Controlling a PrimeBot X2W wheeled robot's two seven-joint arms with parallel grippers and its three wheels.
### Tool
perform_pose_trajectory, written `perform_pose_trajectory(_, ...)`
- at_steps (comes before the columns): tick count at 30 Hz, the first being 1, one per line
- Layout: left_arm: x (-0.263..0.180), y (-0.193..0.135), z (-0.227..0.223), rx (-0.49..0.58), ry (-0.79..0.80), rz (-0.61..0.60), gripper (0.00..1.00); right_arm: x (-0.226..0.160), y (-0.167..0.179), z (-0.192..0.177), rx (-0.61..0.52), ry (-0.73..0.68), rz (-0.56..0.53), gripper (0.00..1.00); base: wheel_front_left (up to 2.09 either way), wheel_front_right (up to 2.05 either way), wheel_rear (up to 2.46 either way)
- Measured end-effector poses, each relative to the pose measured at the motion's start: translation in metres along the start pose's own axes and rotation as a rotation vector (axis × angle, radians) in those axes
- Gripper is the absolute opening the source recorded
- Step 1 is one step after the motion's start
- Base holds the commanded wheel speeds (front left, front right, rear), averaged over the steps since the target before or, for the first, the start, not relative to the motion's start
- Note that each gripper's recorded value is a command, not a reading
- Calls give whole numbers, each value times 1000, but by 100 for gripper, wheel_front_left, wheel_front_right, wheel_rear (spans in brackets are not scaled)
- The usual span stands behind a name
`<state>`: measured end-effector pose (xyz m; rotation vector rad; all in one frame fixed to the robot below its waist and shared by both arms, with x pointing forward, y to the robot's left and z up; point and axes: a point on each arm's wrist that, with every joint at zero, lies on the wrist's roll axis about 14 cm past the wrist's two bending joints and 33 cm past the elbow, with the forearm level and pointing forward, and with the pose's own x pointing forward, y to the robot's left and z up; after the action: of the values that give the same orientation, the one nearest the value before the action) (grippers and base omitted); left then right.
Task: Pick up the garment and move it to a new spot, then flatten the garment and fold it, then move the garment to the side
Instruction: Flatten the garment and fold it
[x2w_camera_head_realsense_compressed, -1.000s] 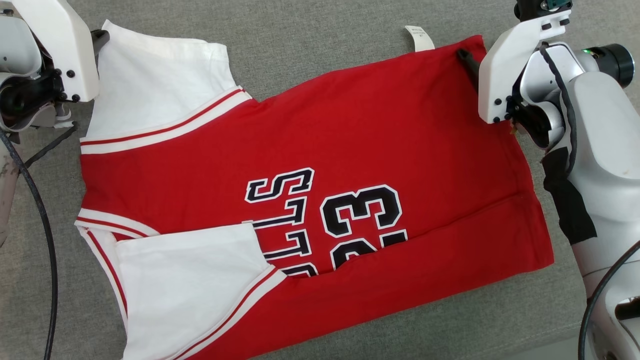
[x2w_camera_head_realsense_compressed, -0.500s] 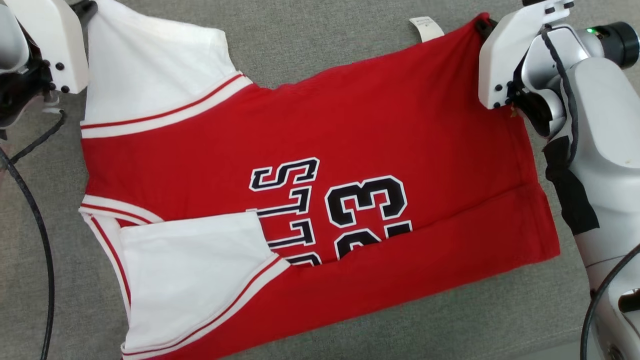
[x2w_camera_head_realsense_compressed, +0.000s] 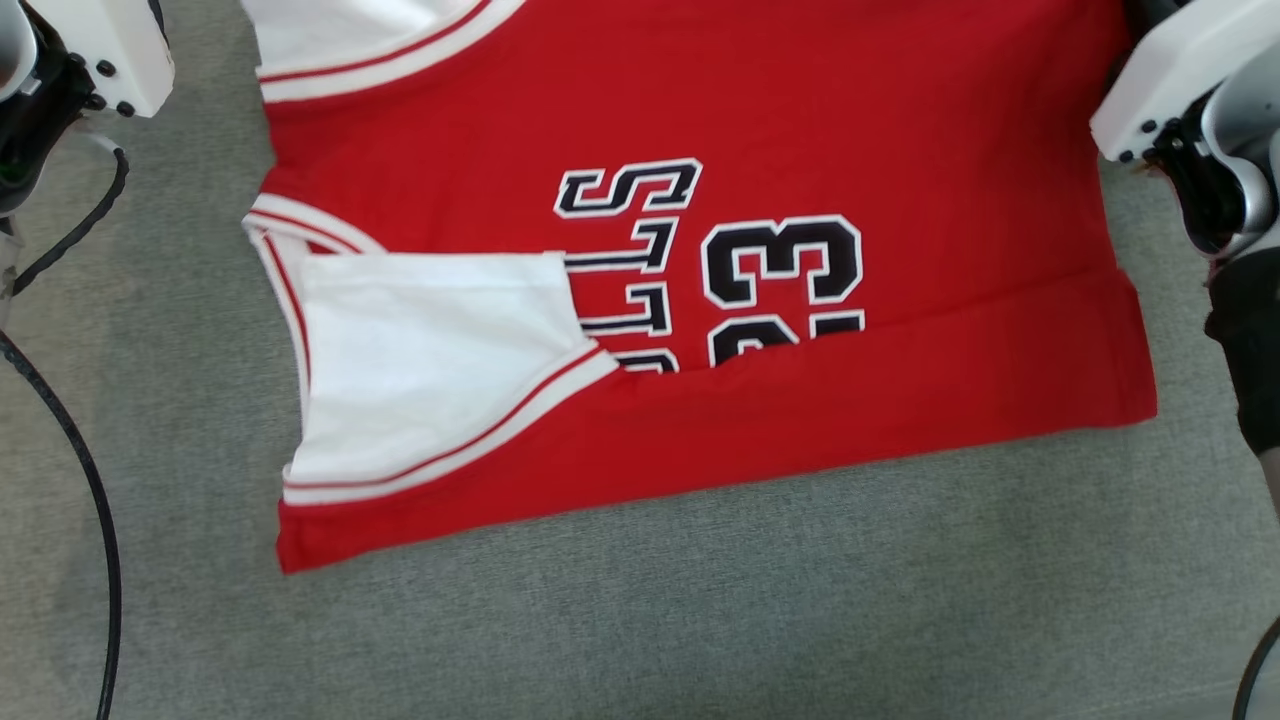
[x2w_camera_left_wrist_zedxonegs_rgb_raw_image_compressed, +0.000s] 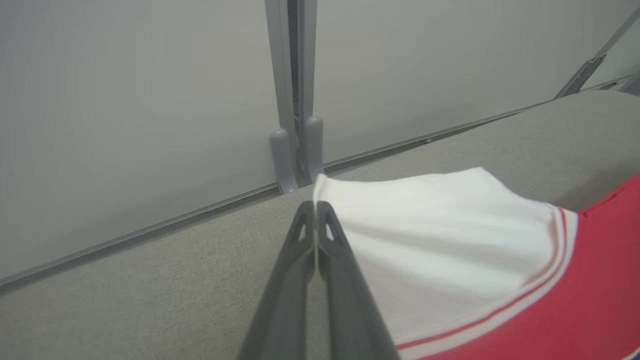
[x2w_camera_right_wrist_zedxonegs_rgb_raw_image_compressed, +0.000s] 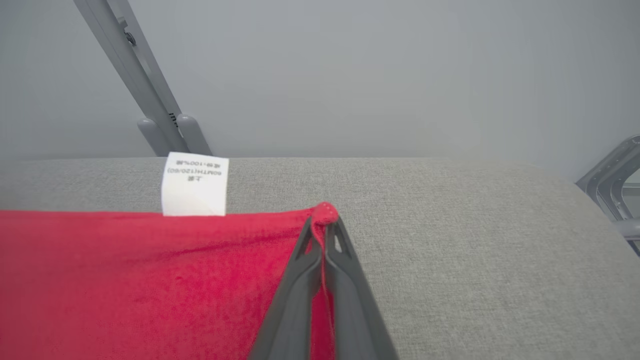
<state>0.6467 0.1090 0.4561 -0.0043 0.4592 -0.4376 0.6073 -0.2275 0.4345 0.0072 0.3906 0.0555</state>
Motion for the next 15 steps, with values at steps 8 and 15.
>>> perform_pose_trajectory(8, -28, -7, 10, -24, -126, -21, 0, -15, 10, -11, 129, -56, 56, 0, 0, 0, 0)
perform_pose_trajectory(15, -66, -18, -3, -50, -170, -39, 0, -45, 7, -11, 151, -132, 91, 0, 0, 0, 0)
